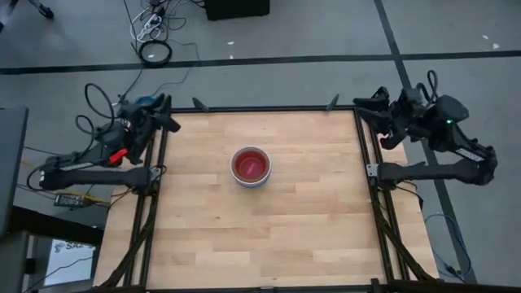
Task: Nest bowls inside each other
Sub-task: Return to Home Position
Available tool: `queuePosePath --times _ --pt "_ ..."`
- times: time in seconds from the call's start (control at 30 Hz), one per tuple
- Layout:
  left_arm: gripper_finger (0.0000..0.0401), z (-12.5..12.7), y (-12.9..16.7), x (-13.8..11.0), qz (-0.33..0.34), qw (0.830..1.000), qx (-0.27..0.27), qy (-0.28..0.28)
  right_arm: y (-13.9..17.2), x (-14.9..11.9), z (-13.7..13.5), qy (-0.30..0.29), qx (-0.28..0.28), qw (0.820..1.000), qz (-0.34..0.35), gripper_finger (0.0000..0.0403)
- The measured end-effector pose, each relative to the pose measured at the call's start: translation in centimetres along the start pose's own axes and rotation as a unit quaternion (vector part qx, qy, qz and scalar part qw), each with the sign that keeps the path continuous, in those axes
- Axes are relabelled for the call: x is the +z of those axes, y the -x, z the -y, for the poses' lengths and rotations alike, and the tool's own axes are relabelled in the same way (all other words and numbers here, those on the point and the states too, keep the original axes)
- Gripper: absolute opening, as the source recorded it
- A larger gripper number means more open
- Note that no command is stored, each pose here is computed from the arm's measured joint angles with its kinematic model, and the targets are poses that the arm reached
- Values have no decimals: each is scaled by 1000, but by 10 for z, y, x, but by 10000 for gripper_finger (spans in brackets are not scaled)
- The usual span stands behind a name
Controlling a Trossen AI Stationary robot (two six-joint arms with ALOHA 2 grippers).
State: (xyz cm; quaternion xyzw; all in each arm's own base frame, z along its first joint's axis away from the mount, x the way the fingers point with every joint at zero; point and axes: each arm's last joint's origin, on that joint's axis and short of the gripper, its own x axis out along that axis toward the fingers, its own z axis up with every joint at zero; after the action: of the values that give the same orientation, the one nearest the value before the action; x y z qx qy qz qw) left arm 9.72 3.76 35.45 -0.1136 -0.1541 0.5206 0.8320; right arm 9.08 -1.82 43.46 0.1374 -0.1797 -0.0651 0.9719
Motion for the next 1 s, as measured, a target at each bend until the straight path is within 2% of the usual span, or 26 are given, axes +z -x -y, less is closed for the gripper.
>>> queuePosePath --times 0.2,0.37,0.63,0.8,1.0 --pt "147 -4 -1 -6 -31 999 -33 13 1 -10 8 18 -25 998 -55 168" --pt "147 -13 5 -11 -62 997 -28 25 2 -22 15 25 -19 996 -78 168" --pt "147 -23 17 -7 -75 994 -62 47 19 -49 25 26 -5 1000 -15 168" --pt "147 -22 21 -7 -93 988 -105 68 31 -67 29 6 4 1000 3 168" --pt "147 -12 23 -40 -112 972 -170 117 39 -78 33 -1 1 1000 22 168"
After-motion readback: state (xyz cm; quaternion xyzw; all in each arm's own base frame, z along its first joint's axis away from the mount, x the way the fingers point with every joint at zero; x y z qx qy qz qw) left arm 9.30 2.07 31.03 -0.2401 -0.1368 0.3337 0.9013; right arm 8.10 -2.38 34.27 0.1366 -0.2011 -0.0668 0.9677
